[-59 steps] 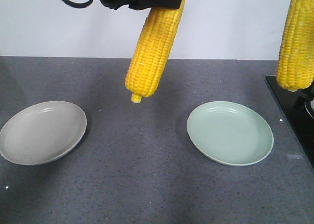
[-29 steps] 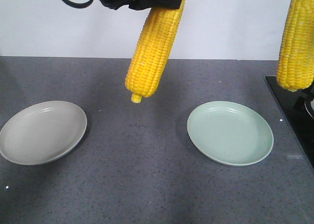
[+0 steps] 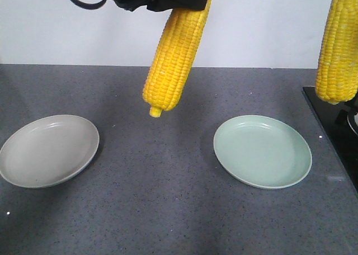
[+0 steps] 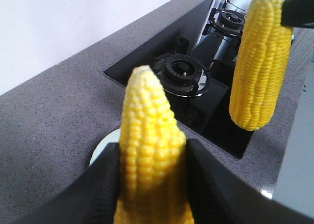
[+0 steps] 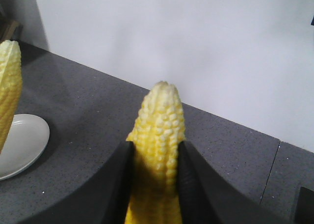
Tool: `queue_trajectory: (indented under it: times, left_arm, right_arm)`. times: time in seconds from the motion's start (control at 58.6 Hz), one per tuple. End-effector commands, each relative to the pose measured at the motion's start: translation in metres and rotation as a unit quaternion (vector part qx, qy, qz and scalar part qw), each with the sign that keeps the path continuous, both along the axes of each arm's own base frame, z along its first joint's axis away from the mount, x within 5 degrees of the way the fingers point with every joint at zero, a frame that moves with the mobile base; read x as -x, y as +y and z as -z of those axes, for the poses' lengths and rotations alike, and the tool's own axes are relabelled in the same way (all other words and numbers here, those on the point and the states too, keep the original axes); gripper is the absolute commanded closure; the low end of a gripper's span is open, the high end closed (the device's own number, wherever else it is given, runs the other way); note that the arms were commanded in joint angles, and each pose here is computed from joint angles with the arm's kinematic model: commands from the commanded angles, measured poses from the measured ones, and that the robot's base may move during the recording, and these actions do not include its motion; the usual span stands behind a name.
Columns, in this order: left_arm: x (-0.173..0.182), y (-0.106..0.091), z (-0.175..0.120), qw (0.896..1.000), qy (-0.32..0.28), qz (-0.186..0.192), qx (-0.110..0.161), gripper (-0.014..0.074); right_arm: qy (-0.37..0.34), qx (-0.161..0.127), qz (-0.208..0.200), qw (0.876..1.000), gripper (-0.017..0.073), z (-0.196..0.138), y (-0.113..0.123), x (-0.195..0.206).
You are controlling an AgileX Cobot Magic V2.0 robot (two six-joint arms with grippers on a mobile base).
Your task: Distribute corn equally
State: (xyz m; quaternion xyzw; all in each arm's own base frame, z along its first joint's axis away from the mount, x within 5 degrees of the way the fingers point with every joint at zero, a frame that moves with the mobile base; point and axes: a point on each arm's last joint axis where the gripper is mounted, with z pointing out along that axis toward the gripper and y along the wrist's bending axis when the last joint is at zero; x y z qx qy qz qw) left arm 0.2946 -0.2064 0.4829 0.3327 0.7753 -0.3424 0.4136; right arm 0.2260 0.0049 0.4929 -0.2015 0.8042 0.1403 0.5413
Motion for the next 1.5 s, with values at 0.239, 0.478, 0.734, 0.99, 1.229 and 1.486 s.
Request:
queue_trajectory:
  times: [0.239,0.478,0.734,0.99,1.229,1.486]
  left_arm:
    - [0.0155,0.0069,-0.0300,0.998,-0.039,-0.008,0.054,0.0600]
    - [0.0155,0.0069,-0.0300,0.998,-0.039,-0.008,0.054,0.0600]
    - [0.0155,0.0069,-0.0300,0.998,-0.039,-0.008,0.054,0.0600]
    - [0.0155,0.0069,-0.0300,0.998,-0.039,-0.008,0.054,0.0600]
    - [0.0156,0.0069,-0.0301,0.998,-0.038,-0.008,0.055,0.0601]
    - [0.0156,0.0072,-0.0280,0.998,-0.036,-0.006,0.044,0.0601]
  right_arm:
    - [-0.050,-0.014,0.010,0.999,0.0564,-0.0184,0.0011,0.0086]
    - [-0.050,-0.014,0.010,0.999,0.0564,-0.0184,0.0011,0.0086]
    - [-0.050,-0.014,0.010,0.999,0.0564,-0.0184,0.0011,0.0086]
    - [-0.049,-0.014,0.009,0.999,0.0564,-0.0183,0.0012,0.0086]
    - [-0.050,-0.014,0.010,0.999,0.0564,-0.0184,0.0011,0.0086]
    - [-0.049,-0.017,0.009,0.999,0.0564,-0.0185,0.0013,0.0087]
